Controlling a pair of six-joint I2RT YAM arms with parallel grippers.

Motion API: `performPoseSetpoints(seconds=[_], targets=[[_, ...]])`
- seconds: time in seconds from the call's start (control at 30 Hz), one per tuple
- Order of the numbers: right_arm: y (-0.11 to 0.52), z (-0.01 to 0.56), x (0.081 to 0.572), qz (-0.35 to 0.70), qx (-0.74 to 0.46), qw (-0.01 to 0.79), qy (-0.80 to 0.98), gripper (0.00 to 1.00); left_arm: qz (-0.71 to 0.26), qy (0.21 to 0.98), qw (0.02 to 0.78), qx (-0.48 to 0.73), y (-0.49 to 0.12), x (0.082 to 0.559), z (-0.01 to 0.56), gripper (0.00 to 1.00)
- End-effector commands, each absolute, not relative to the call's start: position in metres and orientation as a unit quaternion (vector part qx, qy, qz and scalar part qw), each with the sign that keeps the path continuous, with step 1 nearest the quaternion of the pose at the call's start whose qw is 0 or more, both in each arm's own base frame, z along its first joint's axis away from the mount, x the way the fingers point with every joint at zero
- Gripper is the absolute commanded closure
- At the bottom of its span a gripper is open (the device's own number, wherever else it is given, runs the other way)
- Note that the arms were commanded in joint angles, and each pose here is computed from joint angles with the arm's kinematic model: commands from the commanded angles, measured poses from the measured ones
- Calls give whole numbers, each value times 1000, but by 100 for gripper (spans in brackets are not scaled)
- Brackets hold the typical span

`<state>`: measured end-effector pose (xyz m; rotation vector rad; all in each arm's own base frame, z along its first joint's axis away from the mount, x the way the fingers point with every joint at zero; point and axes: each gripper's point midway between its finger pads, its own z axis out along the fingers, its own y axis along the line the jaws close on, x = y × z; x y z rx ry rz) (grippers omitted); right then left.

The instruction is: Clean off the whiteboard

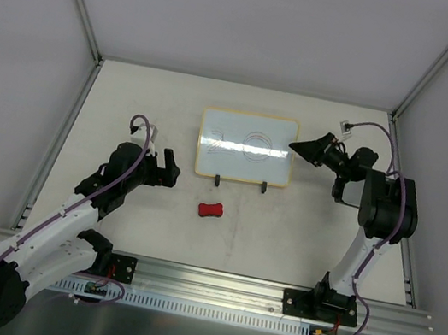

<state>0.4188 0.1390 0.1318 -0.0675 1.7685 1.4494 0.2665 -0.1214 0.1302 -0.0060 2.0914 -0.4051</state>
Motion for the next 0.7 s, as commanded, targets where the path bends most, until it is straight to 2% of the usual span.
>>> performPoseSetpoints(seconds=[0.0, 0.13, 0.5, 0.67], targets=[[153, 169, 421, 580, -120, 479, 648, 5, -179, 850, 496, 11, -130, 271, 144, 1], [161, 162, 423, 585, -112, 470, 651, 7, -186, 847, 497, 14, -131, 270, 147, 1], [155, 146, 431, 577, -61, 474, 662, 20, -203, 847, 491, 22, -139, 268, 148, 1], [153, 141, 430, 574, -52, 473, 666, 30, -234, 855, 461, 51, -158, 268, 143, 1]])
